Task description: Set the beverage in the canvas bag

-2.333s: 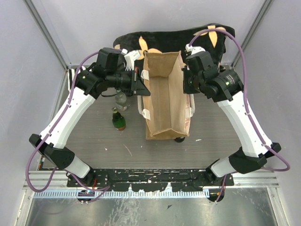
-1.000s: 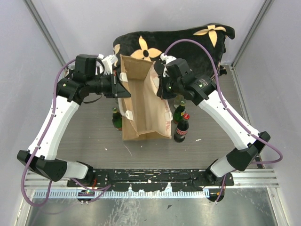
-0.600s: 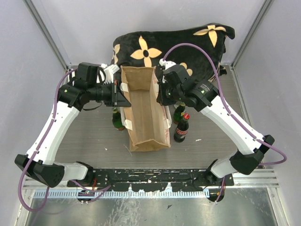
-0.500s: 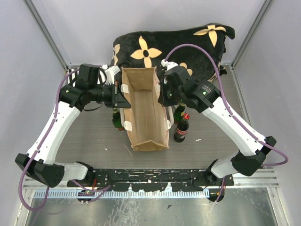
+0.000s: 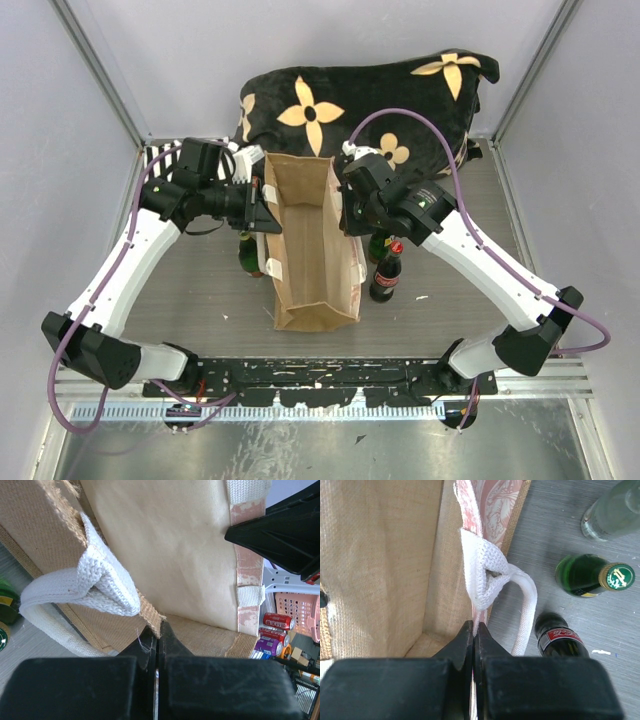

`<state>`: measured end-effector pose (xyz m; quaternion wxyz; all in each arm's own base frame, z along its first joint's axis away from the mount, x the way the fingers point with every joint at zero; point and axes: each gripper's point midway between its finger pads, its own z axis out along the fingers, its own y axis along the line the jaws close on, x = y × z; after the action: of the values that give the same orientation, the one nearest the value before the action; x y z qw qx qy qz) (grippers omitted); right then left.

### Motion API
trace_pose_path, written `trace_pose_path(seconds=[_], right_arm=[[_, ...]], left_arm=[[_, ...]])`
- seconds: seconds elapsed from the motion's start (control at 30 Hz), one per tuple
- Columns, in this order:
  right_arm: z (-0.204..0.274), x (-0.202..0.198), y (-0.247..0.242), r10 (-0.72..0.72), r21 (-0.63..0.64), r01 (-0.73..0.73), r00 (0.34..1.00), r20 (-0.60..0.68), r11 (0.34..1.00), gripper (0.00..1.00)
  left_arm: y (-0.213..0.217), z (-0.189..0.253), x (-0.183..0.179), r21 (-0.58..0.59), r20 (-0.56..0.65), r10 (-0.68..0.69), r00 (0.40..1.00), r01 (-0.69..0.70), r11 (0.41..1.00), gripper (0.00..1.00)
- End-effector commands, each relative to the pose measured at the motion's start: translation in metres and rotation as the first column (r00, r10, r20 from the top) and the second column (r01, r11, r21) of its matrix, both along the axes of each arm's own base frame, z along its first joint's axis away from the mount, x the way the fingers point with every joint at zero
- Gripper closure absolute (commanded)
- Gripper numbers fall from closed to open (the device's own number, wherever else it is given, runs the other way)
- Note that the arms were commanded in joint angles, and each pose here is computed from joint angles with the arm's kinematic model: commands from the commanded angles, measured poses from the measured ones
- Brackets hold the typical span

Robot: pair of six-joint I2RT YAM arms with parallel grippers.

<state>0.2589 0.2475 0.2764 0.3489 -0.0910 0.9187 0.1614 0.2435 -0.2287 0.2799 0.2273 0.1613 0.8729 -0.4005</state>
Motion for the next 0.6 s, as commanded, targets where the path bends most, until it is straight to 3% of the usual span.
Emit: trace_pose_path(seconds=[0.0,0.57], right_arm=[[0.027,0.004,-0.011,-0.086,0.053,0.082,0.993,0.081,0.995,0.99],[-0.006,0.005,-0.028,-0.156,-0.002,0.157,0.987,0.043,0.988,0.99]], left_arm=[[-0.005,0.003,0.001,-0.026,0.046,-0.045,0.998,0.046,0.999,1.0],[-0.005,-0.024,0.0,-0.011,0.002,-0.046,0.999,0.046,0.999,1.0]])
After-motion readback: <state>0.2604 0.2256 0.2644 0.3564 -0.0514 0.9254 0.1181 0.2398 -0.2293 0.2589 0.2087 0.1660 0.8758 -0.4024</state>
